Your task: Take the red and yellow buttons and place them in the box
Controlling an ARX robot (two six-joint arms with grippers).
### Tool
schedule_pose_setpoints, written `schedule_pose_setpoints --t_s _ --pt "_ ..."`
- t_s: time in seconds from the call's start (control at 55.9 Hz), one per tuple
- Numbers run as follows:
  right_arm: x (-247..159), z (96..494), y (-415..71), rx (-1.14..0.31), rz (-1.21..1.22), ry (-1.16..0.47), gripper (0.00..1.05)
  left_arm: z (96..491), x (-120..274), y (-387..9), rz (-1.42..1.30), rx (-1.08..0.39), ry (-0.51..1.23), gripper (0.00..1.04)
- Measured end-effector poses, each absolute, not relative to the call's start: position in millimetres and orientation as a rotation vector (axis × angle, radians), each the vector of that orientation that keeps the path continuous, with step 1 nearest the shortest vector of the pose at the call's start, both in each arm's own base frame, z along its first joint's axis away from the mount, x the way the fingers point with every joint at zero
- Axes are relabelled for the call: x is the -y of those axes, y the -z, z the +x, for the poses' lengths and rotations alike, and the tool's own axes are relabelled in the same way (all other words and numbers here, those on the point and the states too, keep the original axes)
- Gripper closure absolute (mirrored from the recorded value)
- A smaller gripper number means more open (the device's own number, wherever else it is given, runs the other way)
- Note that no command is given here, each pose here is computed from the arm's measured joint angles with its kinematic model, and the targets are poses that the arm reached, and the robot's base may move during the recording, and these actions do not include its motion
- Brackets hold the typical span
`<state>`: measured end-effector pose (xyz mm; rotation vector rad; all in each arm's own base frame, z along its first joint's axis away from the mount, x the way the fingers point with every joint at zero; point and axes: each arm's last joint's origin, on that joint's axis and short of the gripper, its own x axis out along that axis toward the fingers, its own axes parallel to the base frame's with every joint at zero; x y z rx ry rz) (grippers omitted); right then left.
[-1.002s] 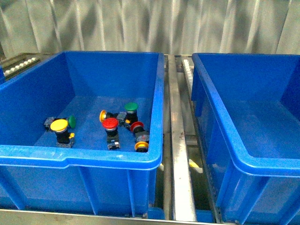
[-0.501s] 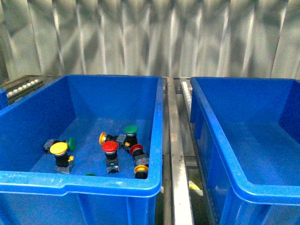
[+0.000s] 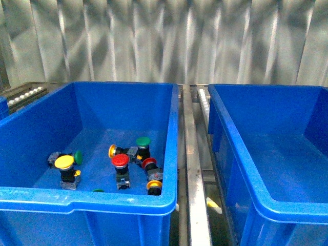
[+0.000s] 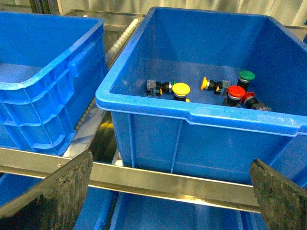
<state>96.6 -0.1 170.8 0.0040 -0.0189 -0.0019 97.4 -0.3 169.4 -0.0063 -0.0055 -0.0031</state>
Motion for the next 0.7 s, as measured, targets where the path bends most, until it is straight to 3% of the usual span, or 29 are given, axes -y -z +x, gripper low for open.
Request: schedule_pose_setpoints --t_s 0.268,0.358,0.411,0.572,0.697 --pt "0 97 -171 0.019 0.004 0.002 0.07 97 0 -169 -0.007 0.005 0.003 0.08" --pt "0 97 -171 0.019 0.004 0.002 0.07 101 2 -169 -0.109 -0.143 0.069 0.08" --pt "0 97 -171 0.019 0.004 0.001 0.07 112 3 -184 -0.18 -0.177 0.125 0.08" --pt "0 97 -171 0.019 0.004 0.002 0.07 164 9 -250 -0.202 -0.08 0.204 0.08" --pt "0 97 -171 0.019 0.004 0.001 0.07 203 19 -268 -0.179 -0.137 0.196 0.08"
